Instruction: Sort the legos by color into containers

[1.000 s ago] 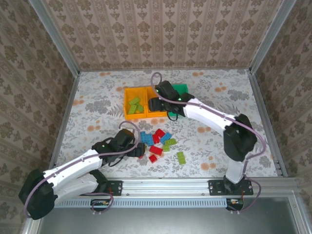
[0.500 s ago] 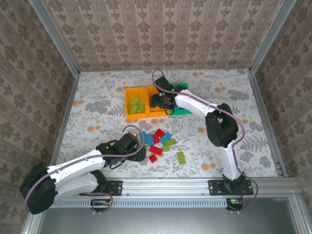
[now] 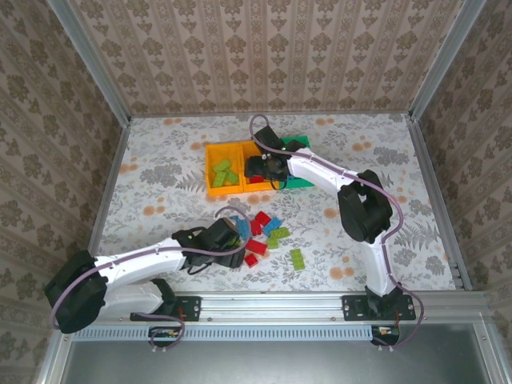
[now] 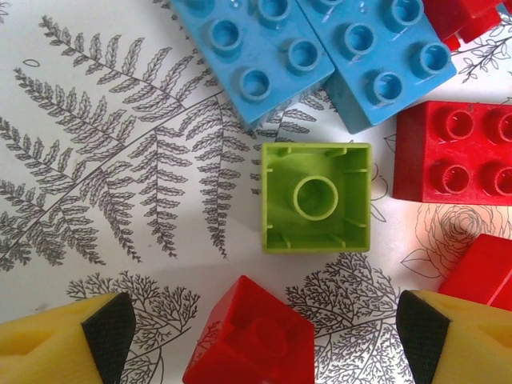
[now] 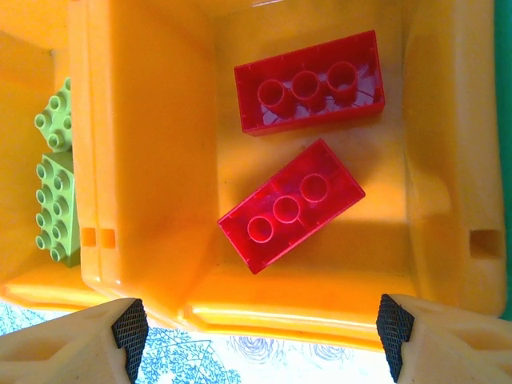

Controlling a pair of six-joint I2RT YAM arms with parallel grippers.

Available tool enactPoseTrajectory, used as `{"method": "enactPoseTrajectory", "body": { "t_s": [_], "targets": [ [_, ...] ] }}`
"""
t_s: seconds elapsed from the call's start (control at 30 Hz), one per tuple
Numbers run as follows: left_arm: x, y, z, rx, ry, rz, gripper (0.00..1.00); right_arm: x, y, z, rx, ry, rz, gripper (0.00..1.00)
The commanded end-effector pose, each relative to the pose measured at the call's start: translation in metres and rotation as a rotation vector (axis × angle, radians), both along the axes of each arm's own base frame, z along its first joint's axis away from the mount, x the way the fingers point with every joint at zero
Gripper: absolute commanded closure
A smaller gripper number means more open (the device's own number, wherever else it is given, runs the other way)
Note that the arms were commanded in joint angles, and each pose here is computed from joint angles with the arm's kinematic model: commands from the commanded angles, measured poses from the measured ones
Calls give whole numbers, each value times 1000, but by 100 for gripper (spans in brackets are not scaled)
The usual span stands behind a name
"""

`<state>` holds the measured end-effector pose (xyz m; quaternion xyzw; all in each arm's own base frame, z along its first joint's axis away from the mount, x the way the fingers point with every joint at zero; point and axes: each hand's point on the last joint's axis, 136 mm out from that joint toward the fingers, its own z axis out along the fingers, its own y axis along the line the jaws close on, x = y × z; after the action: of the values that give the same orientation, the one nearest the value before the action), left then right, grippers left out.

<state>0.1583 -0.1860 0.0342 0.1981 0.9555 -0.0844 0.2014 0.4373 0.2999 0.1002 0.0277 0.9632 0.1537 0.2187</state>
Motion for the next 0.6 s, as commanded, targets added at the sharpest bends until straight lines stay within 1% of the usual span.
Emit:
{"method": "enactPoseTrajectory", "body": {
  "t_s": [0.0,0.17,0.3,0.47,0.57],
  "targets": [
    [3,-2,5,22,-22,-27,13,-5,-9,22,18,-20,-15,21],
    [-4,6,-1,36,13,6,22,-6,-15,24,21,-24,-24,21],
    [-9,11,-6,40,44,45,22,-6,-16,23,26,-23,-26,21],
    [-9,6,-7,15,54,45,23,-6,-15,22,29,-18,-24,21],
    [-9,5,-8,22,54,32,28,-6,-16,22,29,-18,-25,21]
  ]
}}
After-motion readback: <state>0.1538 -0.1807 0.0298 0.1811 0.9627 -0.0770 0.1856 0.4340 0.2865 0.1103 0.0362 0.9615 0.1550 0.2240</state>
